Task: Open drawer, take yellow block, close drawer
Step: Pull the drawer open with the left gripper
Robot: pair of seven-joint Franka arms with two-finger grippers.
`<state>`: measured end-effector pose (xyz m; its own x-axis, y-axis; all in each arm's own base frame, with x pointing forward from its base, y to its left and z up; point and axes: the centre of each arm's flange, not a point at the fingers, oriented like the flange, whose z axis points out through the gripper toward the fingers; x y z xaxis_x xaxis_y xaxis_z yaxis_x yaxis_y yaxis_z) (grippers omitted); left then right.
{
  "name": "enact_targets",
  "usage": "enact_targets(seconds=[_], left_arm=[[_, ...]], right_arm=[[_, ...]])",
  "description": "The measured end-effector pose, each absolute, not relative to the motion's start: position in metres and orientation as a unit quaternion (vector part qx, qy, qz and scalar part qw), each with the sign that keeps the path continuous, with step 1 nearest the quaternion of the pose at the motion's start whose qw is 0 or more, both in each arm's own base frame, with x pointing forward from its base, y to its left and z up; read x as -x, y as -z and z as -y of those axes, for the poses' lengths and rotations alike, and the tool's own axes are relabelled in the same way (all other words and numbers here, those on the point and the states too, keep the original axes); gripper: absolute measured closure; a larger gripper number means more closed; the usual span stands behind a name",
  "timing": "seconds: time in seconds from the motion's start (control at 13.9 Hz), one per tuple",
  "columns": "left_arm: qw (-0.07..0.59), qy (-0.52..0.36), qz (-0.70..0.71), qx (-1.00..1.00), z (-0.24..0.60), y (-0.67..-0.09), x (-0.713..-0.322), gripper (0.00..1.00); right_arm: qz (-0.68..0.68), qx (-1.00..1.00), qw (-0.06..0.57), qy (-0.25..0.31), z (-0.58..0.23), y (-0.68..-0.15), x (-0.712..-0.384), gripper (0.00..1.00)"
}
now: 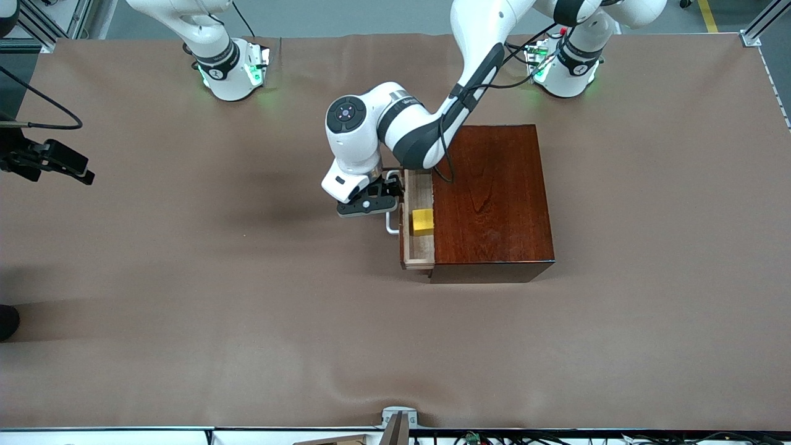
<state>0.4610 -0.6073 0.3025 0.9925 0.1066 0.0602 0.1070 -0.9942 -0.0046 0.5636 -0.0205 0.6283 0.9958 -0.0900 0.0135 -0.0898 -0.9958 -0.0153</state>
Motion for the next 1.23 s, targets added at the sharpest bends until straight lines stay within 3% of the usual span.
enact_targets(seconds=[1.23], left_arm=[[-0.024, 0.048, 0.015, 0.998, 0.6175, -0.3041, -0.4592, 0.00]], right_arm=[[-0.045, 0.999, 0.007, 0.007, 0.0204, -0.6283, -0.5636, 0.00]])
